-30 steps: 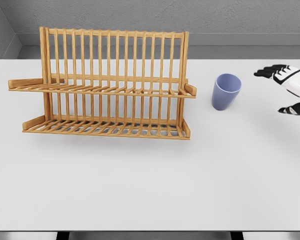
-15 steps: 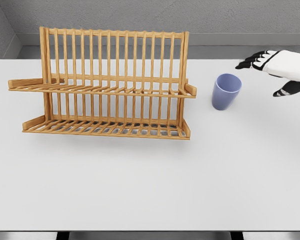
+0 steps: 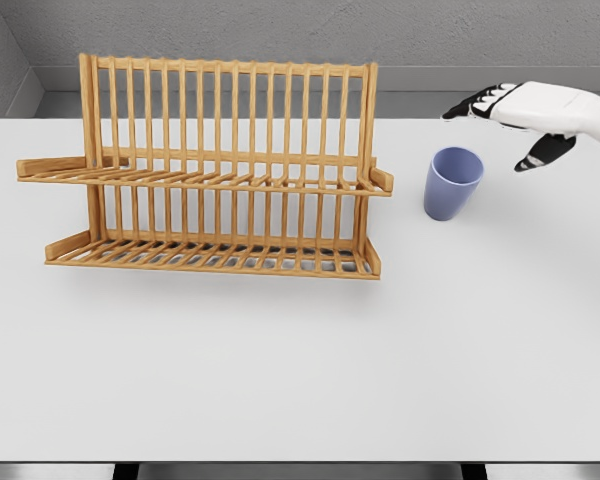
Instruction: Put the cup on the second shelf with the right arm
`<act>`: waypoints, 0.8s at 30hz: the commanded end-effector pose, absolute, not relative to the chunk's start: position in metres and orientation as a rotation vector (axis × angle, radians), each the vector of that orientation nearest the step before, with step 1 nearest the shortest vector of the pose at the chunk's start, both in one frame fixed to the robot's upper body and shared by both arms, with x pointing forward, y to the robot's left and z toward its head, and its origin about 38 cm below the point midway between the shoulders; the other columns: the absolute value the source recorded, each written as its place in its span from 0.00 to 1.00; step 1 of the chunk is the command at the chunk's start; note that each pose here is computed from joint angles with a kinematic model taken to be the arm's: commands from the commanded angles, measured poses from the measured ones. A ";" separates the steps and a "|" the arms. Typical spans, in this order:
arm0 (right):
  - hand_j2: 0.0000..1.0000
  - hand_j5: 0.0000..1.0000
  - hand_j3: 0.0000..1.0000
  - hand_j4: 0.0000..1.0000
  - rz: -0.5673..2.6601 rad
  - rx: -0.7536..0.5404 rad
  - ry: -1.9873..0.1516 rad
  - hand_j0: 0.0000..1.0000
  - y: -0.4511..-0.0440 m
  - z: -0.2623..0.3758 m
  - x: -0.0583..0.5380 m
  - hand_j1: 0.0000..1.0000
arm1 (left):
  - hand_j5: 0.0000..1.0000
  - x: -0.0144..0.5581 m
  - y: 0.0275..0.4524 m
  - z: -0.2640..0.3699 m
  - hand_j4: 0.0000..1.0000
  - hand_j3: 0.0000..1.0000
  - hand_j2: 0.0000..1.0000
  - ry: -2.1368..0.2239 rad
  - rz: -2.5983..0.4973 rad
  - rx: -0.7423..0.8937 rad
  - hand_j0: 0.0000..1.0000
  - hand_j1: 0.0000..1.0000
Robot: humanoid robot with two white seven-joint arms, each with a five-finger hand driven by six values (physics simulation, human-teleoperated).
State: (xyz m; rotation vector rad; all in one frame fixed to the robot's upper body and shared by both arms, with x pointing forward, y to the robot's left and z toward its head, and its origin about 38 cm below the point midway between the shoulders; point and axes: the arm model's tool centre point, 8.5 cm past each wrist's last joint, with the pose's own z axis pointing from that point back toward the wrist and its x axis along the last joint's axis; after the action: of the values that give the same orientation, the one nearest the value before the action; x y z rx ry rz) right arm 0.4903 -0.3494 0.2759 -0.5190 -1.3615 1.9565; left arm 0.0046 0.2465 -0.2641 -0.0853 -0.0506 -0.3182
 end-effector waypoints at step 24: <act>1.00 1.00 1.00 1.00 1.952 -0.378 -1.210 1.00 -0.323 0.216 0.522 1.00 | 1.00 0.005 0.247 -0.264 1.00 1.00 1.00 -0.051 -0.318 -0.085 1.00 1.00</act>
State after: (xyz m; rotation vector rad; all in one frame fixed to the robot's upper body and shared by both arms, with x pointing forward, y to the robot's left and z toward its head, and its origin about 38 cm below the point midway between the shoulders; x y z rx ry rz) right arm 0.5224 -0.3246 0.2178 -0.3848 -1.2087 1.9572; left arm 0.0047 0.2465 -0.2641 -0.0850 -0.0507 -0.3181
